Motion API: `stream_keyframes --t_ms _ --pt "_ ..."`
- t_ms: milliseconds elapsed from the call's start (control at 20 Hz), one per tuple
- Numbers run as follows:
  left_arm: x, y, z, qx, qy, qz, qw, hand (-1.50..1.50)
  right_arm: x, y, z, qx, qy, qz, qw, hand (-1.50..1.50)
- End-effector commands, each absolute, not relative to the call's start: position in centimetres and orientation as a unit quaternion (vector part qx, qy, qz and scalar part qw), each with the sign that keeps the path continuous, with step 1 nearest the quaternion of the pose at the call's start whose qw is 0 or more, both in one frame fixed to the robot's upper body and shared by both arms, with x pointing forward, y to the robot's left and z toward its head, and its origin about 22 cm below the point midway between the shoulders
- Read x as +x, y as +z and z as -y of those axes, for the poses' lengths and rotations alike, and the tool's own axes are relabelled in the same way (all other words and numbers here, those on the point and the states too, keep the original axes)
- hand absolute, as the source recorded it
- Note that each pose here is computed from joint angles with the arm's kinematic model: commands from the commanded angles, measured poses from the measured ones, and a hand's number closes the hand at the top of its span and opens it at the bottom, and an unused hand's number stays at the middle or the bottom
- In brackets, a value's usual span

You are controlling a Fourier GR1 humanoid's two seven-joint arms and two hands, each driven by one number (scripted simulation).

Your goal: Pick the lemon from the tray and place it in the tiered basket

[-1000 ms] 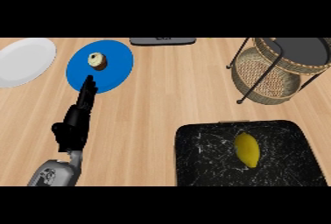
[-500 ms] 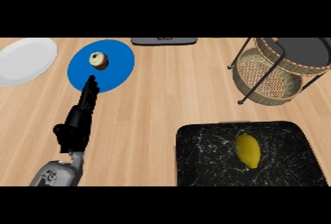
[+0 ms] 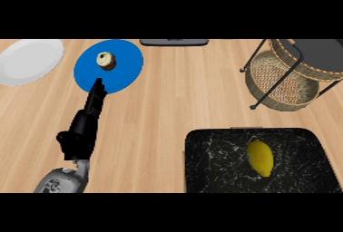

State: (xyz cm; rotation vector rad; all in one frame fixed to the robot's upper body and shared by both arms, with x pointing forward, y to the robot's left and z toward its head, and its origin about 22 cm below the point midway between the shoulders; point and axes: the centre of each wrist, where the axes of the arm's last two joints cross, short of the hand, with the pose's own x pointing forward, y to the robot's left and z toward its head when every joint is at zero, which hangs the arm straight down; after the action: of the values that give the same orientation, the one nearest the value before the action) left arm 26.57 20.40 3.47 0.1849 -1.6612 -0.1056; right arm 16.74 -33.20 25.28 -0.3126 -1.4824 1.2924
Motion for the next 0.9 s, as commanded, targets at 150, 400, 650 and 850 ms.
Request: stream_keyframes --t_ms 150,400,650,850 --pt "27.1 3.7 -19.3 0.083 -0.044 0.737 0.669 0.0 16.8 25.0 30.2 -0.15 0.578 0.581 0.552 -1.5" --pt "26.3 3.1 -19.3 0.091 -0.041 0.733 0.672 0.0 15.9 23.9 29.5 -0.161 0.597 0.543 0.568 -1.5" --pt "28.8 1.9 -19.1 0.087 -0.044 0.737 0.669 0.0 16.3 24.6 28.4 -0.181 0.606 0.527 0.568 -1.5" --pt "26.3 3.0 -19.7 0.077 -0.05 0.734 0.673 0.0 15.7 22.0 28.6 -0.202 0.607 0.512 0.573 -1.5"
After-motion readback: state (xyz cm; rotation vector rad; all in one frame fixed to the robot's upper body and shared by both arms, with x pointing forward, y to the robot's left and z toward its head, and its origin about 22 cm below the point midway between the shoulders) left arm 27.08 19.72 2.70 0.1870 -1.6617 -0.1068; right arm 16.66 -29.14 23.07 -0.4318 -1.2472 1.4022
